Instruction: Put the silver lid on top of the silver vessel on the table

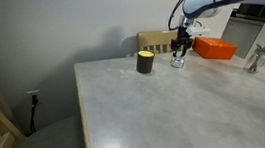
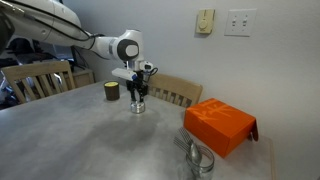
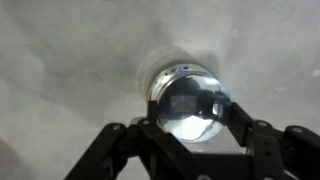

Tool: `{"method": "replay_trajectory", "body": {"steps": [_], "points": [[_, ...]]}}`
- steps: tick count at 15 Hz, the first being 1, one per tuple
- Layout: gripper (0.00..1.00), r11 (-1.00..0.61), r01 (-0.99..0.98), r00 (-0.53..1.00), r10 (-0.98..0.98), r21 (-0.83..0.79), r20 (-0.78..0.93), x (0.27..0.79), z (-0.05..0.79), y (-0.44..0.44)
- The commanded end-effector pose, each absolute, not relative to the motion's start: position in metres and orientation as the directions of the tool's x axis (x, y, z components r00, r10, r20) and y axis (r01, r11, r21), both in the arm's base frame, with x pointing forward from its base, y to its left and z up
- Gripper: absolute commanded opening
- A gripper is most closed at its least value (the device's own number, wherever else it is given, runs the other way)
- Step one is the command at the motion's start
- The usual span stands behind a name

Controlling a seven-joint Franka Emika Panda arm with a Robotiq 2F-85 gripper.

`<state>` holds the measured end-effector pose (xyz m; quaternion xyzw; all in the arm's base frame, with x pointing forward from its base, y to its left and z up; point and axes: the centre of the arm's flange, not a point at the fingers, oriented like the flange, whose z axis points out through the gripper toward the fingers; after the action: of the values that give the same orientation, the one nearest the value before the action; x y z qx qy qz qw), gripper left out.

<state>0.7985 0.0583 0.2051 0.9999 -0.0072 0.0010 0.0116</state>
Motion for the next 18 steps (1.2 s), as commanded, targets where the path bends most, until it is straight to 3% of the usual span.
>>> {"method": "replay_trajectory", "body": {"steps": [1, 18], "points": [[0.44, -1.0, -0.02, 1.0, -0.019, 0.019, 0.014, 0.811, 0.198, 0.045], [0.44, -1.0, -0.004, 0.999, -0.004, -0.007, 0.033, 0.821, 0.217, 0.037]]}}
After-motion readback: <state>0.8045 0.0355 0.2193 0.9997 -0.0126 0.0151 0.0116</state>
